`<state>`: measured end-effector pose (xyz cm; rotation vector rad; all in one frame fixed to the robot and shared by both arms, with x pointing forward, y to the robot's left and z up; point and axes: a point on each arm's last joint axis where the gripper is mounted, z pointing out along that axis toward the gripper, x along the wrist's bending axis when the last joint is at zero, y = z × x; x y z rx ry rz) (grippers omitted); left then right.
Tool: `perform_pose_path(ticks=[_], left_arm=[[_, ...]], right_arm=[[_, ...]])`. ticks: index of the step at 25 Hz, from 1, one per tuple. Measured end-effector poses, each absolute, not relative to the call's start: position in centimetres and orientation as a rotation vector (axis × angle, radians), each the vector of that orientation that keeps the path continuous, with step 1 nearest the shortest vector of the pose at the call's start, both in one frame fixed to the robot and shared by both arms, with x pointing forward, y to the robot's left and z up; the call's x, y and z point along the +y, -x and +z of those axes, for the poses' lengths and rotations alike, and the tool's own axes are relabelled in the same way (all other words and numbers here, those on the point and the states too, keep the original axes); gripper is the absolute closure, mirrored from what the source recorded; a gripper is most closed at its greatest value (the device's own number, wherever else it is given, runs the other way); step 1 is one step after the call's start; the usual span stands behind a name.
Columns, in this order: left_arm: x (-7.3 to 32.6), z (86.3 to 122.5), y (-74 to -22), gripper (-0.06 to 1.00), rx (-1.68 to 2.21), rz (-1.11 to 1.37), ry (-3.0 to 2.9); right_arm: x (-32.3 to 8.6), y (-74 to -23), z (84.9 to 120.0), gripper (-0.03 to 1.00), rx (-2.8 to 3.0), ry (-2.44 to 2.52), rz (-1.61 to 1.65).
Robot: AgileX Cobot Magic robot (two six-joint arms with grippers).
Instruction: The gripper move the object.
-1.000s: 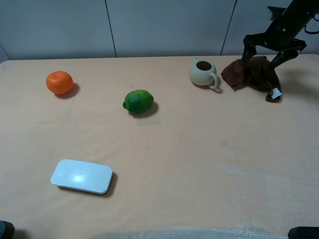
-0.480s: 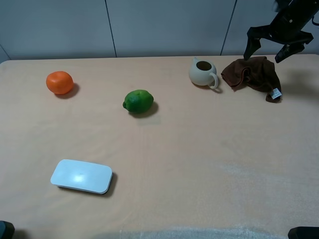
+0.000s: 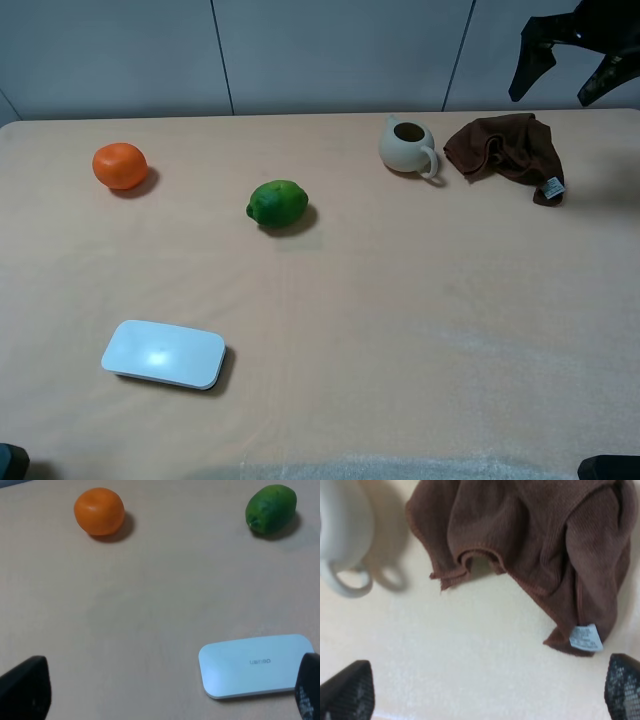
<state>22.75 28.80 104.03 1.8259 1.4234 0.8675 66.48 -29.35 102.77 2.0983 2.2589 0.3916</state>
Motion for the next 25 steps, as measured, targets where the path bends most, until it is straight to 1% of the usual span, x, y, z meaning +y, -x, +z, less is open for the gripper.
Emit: perform_pose_path(ticks=[5,10,25], left_arm=[[28.8,104.0,-22.8,-0.05,1.423,0.868,-1.826],[28.8,104.0,-22.8,-0.05,1.423,0.868,-1.826],[28.8,104.0,-22.8,-0.05,1.423,0.868,-1.826]], right_arm=[[-29.3,-65.3,105.5,0.27,2.226,-2.060,0.452],[-29.2,-62.8,107.5,0.27,2.210,-2.049,0.479],[-28.9,-51.6,112.4,0.27,2.140,-2.013,0.561]])
